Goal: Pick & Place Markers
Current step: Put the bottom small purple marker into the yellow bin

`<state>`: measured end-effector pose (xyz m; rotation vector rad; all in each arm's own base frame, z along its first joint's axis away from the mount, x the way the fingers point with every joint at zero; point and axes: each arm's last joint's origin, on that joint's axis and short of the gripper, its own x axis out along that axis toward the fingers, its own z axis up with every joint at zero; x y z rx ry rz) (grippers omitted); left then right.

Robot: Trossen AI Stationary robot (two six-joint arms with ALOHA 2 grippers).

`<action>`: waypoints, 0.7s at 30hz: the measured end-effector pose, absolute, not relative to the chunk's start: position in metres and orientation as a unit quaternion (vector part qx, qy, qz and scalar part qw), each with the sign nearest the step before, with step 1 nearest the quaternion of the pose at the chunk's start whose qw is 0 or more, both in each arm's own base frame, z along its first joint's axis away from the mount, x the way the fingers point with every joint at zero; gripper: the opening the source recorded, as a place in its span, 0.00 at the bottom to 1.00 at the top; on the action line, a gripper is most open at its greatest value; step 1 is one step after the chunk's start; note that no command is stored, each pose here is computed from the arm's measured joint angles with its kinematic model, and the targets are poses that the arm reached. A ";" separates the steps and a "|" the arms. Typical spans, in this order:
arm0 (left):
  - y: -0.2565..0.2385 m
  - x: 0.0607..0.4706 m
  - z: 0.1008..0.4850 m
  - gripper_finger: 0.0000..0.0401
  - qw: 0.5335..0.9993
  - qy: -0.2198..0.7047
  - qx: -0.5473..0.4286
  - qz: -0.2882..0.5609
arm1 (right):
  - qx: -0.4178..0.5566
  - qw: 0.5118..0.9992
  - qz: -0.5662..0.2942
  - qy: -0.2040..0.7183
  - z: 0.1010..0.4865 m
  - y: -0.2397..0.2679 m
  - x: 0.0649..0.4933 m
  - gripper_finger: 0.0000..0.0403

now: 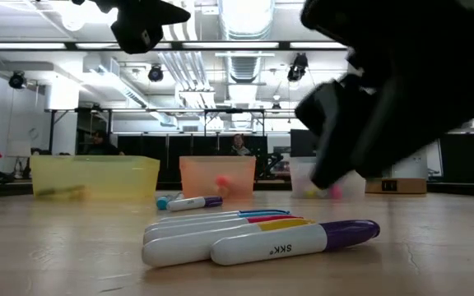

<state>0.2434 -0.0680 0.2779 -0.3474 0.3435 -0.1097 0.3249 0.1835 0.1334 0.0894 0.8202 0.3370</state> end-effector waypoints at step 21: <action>-0.068 0.244 0.278 0.38 0.969 0.168 -0.176 -0.054 | 0.023 0.896 0.132 0.423 0.103 0.192 0.332 0.16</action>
